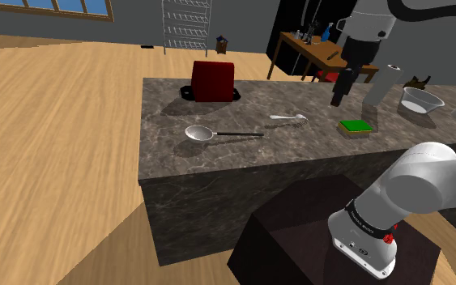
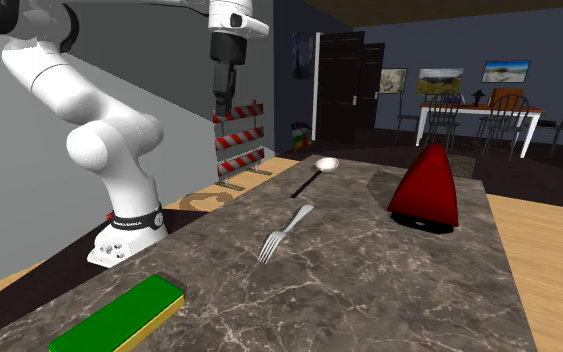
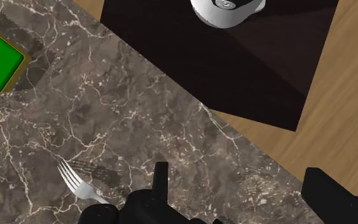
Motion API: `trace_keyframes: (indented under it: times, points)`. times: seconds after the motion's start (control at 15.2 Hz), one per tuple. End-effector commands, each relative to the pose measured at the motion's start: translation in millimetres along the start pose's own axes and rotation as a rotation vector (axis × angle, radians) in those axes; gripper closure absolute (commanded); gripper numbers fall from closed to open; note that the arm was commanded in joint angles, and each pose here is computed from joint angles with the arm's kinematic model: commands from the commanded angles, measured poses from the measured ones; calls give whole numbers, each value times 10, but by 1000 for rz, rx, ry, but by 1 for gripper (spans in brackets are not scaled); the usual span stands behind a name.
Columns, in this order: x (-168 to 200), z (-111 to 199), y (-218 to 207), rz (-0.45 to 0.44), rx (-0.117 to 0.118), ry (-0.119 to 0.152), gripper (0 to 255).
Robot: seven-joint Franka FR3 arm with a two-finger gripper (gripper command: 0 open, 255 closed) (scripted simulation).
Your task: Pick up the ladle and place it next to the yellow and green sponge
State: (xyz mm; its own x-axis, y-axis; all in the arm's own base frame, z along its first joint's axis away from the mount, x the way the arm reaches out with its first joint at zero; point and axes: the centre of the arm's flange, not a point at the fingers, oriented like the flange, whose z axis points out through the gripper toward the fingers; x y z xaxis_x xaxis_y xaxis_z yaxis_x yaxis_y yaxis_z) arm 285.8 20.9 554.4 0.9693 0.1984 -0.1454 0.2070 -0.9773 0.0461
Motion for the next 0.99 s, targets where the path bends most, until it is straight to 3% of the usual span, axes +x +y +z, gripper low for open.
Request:
trace_keyframes:
  times: [0.0, 0.92]
  points:
    - [0, 0, 0, 0, 0, 0, 0]
    - [1488, 713, -675, -485, -87, 52, 0]
